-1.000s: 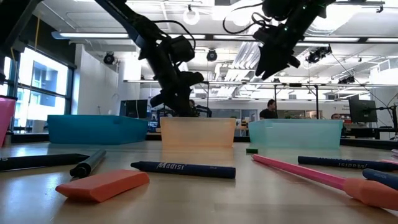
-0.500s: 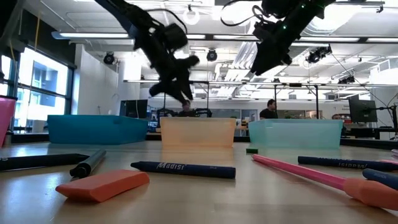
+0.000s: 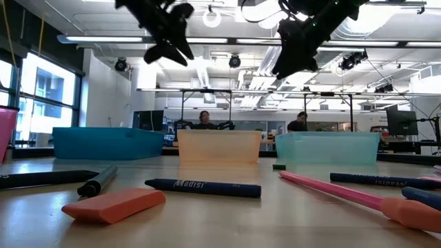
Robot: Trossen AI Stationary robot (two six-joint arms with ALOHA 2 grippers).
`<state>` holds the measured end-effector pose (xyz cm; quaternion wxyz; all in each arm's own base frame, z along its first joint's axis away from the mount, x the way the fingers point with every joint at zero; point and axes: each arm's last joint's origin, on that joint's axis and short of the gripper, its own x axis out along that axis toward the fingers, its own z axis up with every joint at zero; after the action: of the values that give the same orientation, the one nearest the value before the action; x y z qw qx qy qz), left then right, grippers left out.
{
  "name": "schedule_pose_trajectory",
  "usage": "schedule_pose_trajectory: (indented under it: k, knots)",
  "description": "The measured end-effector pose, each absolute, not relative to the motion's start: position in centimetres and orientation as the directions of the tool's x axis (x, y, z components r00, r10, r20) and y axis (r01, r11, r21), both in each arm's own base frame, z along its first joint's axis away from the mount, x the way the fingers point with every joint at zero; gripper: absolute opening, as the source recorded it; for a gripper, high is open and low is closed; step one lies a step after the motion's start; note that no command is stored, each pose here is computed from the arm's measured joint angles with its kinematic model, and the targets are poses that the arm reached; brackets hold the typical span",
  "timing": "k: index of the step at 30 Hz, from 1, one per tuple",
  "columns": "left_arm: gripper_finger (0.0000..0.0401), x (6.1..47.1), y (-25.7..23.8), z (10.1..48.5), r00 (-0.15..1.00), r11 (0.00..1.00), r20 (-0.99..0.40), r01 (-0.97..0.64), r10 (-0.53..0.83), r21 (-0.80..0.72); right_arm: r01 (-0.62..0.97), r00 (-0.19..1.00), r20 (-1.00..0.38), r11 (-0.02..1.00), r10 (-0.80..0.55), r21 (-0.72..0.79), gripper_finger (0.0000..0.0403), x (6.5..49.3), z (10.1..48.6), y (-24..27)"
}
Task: Sort crayons/erasers/pens/pencils in bins
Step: Put the green eraser into the pink bin
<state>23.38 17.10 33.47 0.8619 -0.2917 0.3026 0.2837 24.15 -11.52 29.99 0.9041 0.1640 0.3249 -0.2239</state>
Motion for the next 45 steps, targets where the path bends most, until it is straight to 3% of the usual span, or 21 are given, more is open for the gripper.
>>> schedule_pose_trajectory:
  k: [7, 14, 27, 33, 39, 45]
  knots:
    - [0.0111, 21.4, 14.5, 34.8, 0.632, 0.755, -0.726, -0.608, 0.272, -0.247, 0.577, 0.694, -0.682, 0.744, -0.23, 0.337, 0.0144, 25.6, 29.8, -6.9]
    - [0.0111, 19.7, 13.3, 35.0, 0.579, 0.801, -0.78, -0.57, 0.236, -0.18, 0.611, 0.723, -0.682, 0.563, -0.11, 0.556, 0.0144, 26.5, 29.8, -1.0]
    - [0.0111, 19.3, 13.0, 35.1, 0.57, 0.873, -0.79, -0.478, 0.226, -0.095, 0.603, 0.784, -0.621, 0.245, -0.005, 0.759, 0.0144, 27.1, 29.2, 8.3]
    - [0.0111, 19.3, 13.0, 35.1, 0.57, 0.874, -0.79, -0.477, 0.226, -0.094, 0.634, 0.76, -0.648, 0.278, -0.054, 0.721, 0.0144, 29.6, 30.8, 9.8]
    - [0.0111, 19.3, 13.0, 35.1, 0.569, 0.887, -0.79, -0.457, 0.228, -0.073, 0.837, 0.521, -0.839, 0.285, -0.156, 0.467, 0.0144, 31.1, 31.1, 8.8]
    - [0.0111, 19.1, 13.0, 34.9, 0.552, 0.885, -0.804, -0.46, 0.22, -0.074, 0.894, 0.414, -0.901, 0.246, -0.129, 0.375, 0.0144, 33.2, 29.7, 7.3]
